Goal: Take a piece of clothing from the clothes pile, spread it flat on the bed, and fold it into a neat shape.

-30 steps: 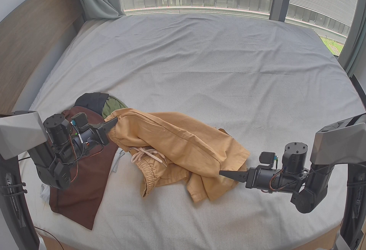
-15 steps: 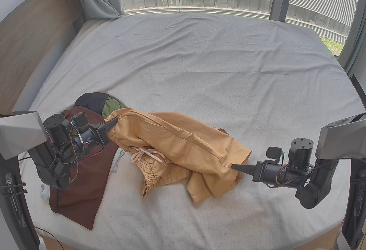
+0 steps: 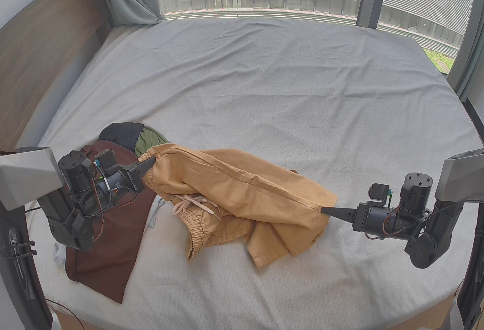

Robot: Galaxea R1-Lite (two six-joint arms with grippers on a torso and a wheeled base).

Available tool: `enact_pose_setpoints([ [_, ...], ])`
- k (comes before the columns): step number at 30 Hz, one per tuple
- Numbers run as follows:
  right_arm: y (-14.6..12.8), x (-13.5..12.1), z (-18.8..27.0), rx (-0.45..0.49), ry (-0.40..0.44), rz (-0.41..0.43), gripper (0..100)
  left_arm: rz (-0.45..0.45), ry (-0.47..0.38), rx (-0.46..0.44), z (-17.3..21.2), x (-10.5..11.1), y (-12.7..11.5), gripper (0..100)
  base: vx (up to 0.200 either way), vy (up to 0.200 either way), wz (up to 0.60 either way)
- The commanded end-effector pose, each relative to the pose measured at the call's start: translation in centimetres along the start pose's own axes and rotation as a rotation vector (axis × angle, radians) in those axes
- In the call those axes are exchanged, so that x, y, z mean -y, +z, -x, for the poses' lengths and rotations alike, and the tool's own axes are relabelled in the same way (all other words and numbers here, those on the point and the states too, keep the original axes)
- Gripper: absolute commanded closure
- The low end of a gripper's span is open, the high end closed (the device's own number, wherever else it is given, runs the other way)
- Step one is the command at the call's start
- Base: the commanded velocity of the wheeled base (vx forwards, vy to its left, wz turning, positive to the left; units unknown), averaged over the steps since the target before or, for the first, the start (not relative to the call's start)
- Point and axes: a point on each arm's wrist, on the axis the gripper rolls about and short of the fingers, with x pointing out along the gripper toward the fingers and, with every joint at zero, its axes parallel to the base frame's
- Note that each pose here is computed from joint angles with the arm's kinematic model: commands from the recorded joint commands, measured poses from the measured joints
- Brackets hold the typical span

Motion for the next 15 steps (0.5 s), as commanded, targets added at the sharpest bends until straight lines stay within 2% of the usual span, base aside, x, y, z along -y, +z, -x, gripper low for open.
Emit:
enact_pose_setpoints([
  [1,0.0,-0.2,-0.1,0.001,0.006,0.006,100,0.000,-0.001,0.000,0.0,0.0,-0.1,100,0.000,0.000,0.00],
  [6,-0.2,0.0,-0.5,-0.009,0.010,0.006,100,0.000,-0.001,0.000,0.0,0.0,-0.1,100,0.000,0.000,0.00],
  [7,-0.2,-0.1,-0.7,-0.011,0.014,0.008,0,-0.001,-0.002,0.001,0.0,0.0,0.0,100,0.000,0.000,0.00],
  [15,-0.8,-1.1,-2.1,-0.041,0.058,0.027,0,-0.003,-0.003,0.005,0.0,0.1,0.1,100,0.000,0.000,0.00],
])
